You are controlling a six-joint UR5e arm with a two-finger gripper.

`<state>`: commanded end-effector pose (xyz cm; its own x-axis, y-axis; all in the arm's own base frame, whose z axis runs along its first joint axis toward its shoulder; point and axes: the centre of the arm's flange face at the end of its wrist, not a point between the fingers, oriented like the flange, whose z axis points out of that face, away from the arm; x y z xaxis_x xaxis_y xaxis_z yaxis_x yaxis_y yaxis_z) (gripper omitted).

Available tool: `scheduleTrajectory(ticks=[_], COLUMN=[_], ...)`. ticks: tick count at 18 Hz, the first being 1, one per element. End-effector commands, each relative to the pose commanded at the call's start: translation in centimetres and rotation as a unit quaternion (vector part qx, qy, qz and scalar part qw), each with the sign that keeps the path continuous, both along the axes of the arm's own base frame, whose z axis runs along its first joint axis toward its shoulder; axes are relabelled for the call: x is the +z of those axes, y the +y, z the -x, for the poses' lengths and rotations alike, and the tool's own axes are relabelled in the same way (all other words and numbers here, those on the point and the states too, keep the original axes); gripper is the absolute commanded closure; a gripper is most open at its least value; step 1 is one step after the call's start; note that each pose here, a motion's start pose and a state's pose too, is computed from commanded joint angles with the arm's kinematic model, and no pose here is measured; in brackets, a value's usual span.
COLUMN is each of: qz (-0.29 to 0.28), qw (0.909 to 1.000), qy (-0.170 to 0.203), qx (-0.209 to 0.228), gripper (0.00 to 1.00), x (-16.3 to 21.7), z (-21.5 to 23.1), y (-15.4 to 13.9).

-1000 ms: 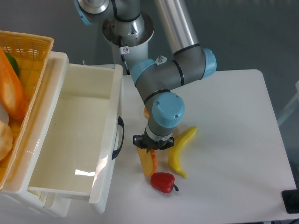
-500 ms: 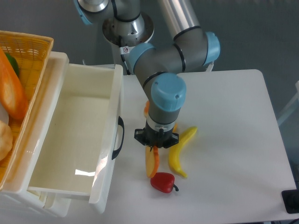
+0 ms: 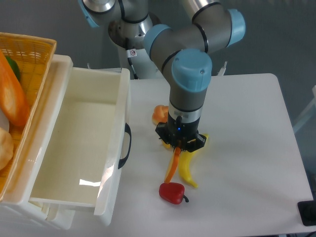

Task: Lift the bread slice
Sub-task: 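Raise the held bread slice higher above the banana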

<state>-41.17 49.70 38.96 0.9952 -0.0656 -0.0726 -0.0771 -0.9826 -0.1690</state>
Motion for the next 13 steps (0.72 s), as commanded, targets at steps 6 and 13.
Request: scheduleTrajectory(ticks=[6, 13], qz=[0.009, 0.011], qw=[0.9993, 0.9994], qy=[0.005, 0.000], qx=[-0.036, -0.034], gripper=[0.97, 0.97], x=[-0.46, -0.89], z=[-0.21, -0.10], y=[-0.15, -0.53])
